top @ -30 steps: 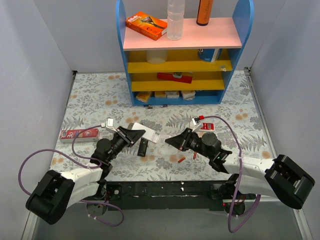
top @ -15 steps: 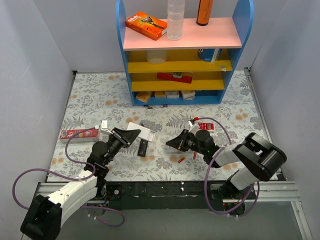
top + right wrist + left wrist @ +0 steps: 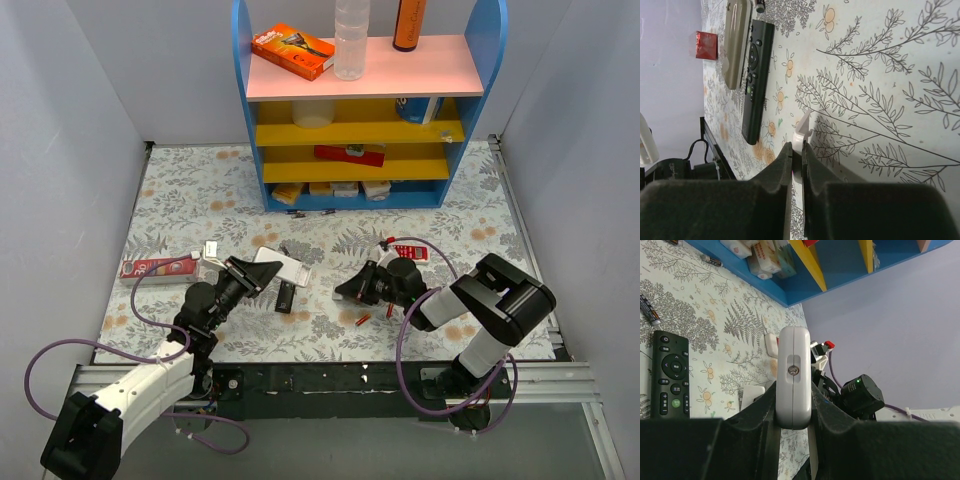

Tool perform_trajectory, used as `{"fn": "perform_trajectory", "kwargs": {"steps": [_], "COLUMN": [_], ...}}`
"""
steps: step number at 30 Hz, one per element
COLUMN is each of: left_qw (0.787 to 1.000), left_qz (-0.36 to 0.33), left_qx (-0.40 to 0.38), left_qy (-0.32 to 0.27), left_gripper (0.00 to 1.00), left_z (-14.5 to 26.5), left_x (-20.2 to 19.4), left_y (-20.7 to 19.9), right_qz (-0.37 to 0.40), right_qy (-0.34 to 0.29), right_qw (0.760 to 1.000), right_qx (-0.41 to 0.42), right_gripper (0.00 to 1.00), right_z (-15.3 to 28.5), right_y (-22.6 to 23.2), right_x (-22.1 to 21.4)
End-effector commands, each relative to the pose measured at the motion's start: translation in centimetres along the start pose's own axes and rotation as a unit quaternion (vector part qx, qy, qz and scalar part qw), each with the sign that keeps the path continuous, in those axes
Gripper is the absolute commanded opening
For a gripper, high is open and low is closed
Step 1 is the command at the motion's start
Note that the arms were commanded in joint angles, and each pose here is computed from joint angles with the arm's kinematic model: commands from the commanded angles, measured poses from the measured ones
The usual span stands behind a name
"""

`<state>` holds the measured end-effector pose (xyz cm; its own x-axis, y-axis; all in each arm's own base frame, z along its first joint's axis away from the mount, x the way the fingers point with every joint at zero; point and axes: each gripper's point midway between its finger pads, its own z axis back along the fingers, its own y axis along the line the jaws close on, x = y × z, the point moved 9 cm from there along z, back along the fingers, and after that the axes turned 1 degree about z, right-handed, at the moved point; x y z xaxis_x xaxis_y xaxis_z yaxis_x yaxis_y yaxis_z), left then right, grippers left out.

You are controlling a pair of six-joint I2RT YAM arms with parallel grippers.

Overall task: Load the batteries into the remote control
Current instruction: Place the battery cover at the center of the board.

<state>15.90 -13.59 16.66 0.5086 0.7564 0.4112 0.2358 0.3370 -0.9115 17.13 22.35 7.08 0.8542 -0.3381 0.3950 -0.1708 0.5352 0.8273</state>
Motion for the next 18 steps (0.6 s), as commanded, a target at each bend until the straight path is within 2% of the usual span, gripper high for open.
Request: {"fn": "perform_trajectory", "kwargs": {"steps": [1,9,10,14,18], "left_qw": [0.999,0.999,0.999,0.999,0.999], "left_qz": [-0.01,-0.011,-0.011,-0.011,-0.01], "left_qx": [-0.033,-0.04,-0.04,-0.042,-0.042], "left_qy": [-0.008,-0.006,-0.005,-0.001,0.01], "left_gripper": [0.0,0.0,0.0,0.0,0.0], "left_z": [-0.4,-0.4,-0.4,-0.4,-0.4], "left_x": [0.9,1.0,1.0,0.9,0.8], "left_y": [-1.9,-2.2,-2.3,-2.3,-2.3], "right_qz": [-0.013,0.015,0.017,0.047,0.09], "right_qy": [0.008,0.016,0.026,0.017,0.009], "right_qw": [0.999,0.993,0.99,0.985,0.976], "right_qx": [-0.038,-0.116,-0.138,-0.168,-0.2], "right_gripper": [0.15,0.4,0.47,0.63,0.71], "right_z": [0.2,1.0,1.4,2.4,3.6], "right_y": [-1.5,-2.2,-2.5,-2.1,-1.5], "right_x": [-0.3,0.2,-0.1,0.6,1.6]}}
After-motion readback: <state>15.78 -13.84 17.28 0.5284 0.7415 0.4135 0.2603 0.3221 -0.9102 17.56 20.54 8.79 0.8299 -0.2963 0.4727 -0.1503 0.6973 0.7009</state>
